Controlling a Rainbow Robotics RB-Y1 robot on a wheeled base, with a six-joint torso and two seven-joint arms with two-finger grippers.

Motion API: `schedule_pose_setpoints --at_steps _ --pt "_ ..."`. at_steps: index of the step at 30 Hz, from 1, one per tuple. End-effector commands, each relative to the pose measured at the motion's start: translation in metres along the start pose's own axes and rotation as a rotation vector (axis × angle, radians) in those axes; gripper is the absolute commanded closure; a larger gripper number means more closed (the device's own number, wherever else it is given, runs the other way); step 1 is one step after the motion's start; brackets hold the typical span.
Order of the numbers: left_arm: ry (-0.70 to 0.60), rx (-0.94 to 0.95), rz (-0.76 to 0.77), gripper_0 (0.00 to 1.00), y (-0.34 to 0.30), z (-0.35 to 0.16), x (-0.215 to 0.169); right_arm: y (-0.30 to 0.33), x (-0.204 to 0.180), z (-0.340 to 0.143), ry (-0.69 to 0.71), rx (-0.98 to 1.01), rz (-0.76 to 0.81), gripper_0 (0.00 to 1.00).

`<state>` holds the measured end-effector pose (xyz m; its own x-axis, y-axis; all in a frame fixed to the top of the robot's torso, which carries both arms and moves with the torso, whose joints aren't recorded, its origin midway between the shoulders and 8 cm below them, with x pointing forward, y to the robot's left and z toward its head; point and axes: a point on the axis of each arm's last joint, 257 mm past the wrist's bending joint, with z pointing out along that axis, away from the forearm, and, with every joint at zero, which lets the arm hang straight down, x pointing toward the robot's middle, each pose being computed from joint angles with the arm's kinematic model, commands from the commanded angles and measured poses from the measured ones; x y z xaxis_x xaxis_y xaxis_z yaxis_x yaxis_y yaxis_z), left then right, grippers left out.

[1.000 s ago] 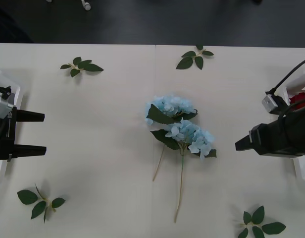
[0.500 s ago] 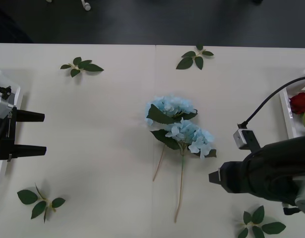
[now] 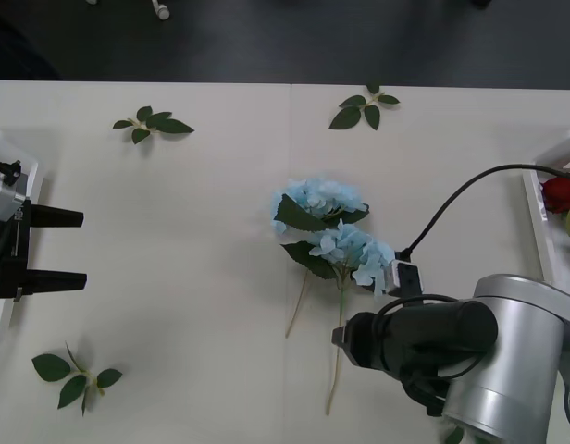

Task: Put the red flowers into the right box and the blue flowers into the left box

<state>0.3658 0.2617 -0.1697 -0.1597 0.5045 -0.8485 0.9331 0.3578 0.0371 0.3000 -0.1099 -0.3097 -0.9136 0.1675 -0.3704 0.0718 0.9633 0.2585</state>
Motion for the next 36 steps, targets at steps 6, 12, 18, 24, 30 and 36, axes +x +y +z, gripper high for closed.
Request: schedule_pose_setpoints --at_steps 6,12,18,24,30,36 --pt "0.012 -0.007 0.043 0.00 0.004 -0.006 -0.009 0.023 -0.017 0.024 -0.041 -0.010 0.107 0.00" --pt "0.012 -0.007 0.043 0.00 0.004 -0.006 -0.009 0.025 -0.029 0.043 -0.051 0.016 0.136 0.00" --pt "0.012 -0.007 0.043 0.00 0.004 -0.006 -0.009 0.019 -0.038 0.059 -0.065 0.054 0.128 0.00" --pt "0.012 -0.007 0.043 0.00 0.004 -0.006 -0.009 0.013 -0.040 0.074 -0.065 0.082 0.115 0.00" --pt "0.012 -0.007 0.043 0.00 0.004 -0.006 -0.009 0.007 -0.042 0.085 -0.073 0.104 0.101 0.00" --pt "0.012 -0.007 0.043 0.00 0.004 -0.006 -0.009 0.008 -0.046 0.092 -0.078 0.089 0.104 0.00"
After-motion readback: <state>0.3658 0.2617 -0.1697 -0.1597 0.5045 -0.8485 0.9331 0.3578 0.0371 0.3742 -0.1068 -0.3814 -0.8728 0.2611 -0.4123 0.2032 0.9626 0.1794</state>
